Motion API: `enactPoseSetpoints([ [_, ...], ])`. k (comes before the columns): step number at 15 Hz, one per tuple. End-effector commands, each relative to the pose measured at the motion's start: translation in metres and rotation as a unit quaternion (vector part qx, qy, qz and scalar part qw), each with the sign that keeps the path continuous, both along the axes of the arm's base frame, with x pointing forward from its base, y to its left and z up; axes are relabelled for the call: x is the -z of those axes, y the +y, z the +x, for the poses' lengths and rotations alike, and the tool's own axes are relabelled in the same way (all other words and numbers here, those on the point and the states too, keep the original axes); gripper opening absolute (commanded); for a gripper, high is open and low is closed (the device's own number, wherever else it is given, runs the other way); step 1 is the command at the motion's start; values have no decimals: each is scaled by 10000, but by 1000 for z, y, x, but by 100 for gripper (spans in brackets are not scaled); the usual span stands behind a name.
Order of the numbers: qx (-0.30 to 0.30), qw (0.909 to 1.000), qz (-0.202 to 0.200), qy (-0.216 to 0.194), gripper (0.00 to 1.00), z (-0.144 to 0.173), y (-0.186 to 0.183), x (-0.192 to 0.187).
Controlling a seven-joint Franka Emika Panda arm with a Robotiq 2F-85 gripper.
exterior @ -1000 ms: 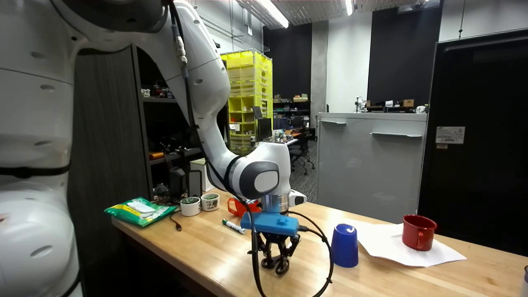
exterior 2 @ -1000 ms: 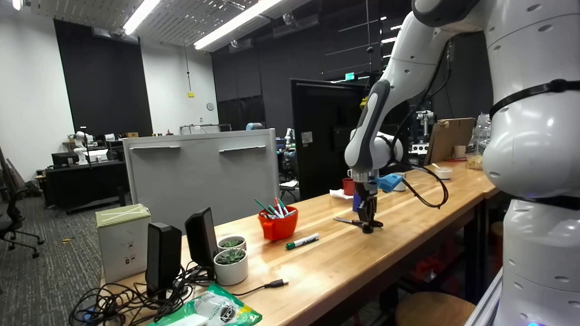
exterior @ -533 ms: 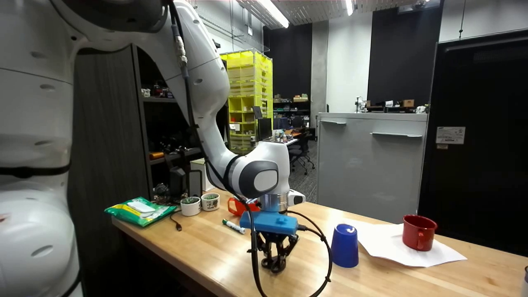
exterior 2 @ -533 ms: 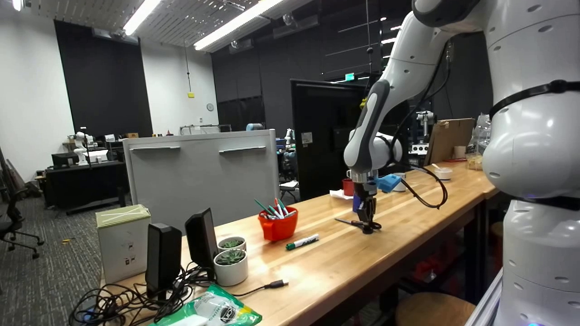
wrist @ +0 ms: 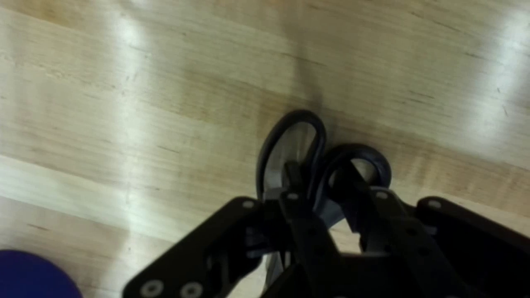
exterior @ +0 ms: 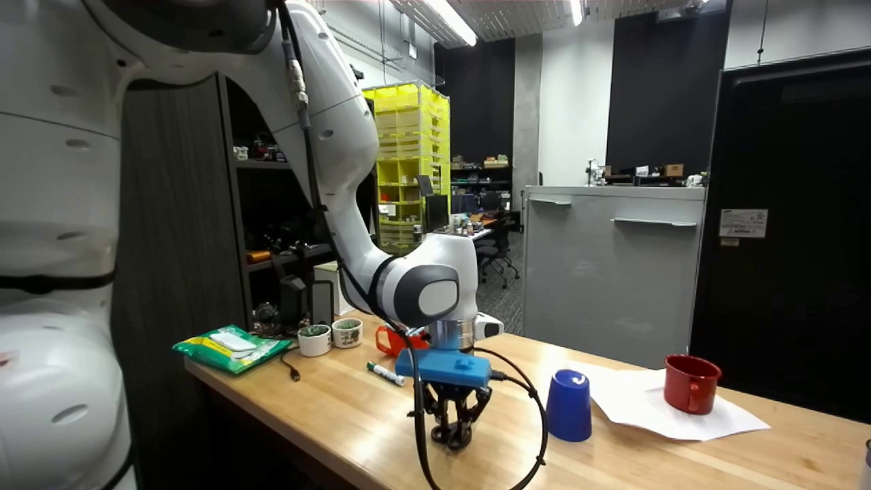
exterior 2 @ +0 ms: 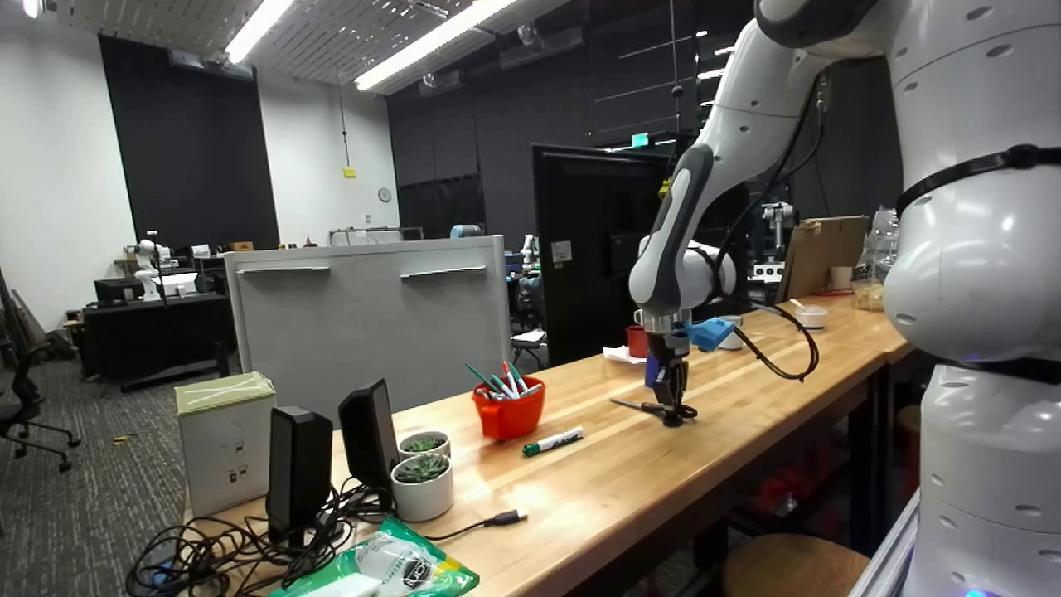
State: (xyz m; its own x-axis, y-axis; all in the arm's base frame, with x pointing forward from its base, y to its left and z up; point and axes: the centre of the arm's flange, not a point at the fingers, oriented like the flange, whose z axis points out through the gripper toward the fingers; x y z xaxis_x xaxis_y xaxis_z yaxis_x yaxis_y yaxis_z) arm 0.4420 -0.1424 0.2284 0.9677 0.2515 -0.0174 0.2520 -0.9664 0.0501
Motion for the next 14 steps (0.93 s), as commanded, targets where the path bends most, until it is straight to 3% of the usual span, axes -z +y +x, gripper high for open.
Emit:
enactPoseSetpoints([
  [1,19,10000,-27,76,16,-2,-1,24],
  [14,-17,10000,-45,23,21,-2,3,15],
])
